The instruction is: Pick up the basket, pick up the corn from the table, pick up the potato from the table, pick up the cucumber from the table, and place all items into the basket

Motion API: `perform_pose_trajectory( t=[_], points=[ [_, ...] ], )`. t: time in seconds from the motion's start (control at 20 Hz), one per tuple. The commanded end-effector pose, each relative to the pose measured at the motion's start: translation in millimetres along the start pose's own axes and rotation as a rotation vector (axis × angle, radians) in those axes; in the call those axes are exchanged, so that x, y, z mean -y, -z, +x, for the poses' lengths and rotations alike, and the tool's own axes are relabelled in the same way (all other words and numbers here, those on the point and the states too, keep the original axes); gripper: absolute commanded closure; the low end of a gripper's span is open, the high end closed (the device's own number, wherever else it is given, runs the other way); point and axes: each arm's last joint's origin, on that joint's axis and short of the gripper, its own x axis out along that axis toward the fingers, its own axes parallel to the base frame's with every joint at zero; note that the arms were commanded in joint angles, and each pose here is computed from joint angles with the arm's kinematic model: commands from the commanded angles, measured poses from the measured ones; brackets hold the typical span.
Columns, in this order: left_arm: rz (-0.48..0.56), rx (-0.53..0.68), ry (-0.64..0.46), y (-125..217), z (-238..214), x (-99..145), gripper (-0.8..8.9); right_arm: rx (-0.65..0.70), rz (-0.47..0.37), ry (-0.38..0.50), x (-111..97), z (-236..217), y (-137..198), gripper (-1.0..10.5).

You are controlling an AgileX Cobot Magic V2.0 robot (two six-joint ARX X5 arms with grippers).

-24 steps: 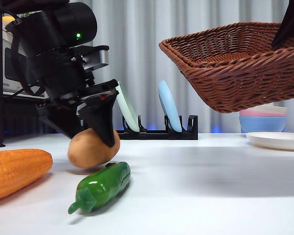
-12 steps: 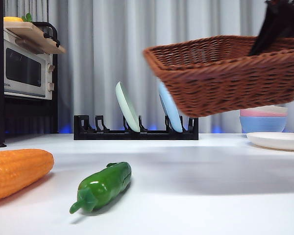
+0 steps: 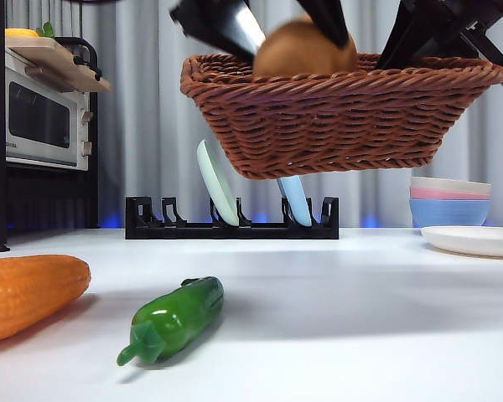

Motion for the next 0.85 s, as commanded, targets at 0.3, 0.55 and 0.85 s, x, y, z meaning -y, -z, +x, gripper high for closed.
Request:
perform_pose_trajectory(
  t=[0.3, 0.55, 0.85],
  points=[
    [0.045, -0.021, -0.005, 3.5, 7.7, 9.1, 3.77, -0.002, 0.027, -0.011, -0.5, 0.7, 0.0, 9.6],
    [0.041, -0.024, -0.006, 3.7, 7.7, 9.0, 2.75, -0.015, 0.032, -0.006, -0.1, 0.7, 1.3, 9.6],
    [0.022, 0.124, 0.006, -0.6, -49.5, 12.6, 2.75, -0.027, 0.044, 0.0, 0.5, 0.7, 2.6, 9.6]
  ],
)
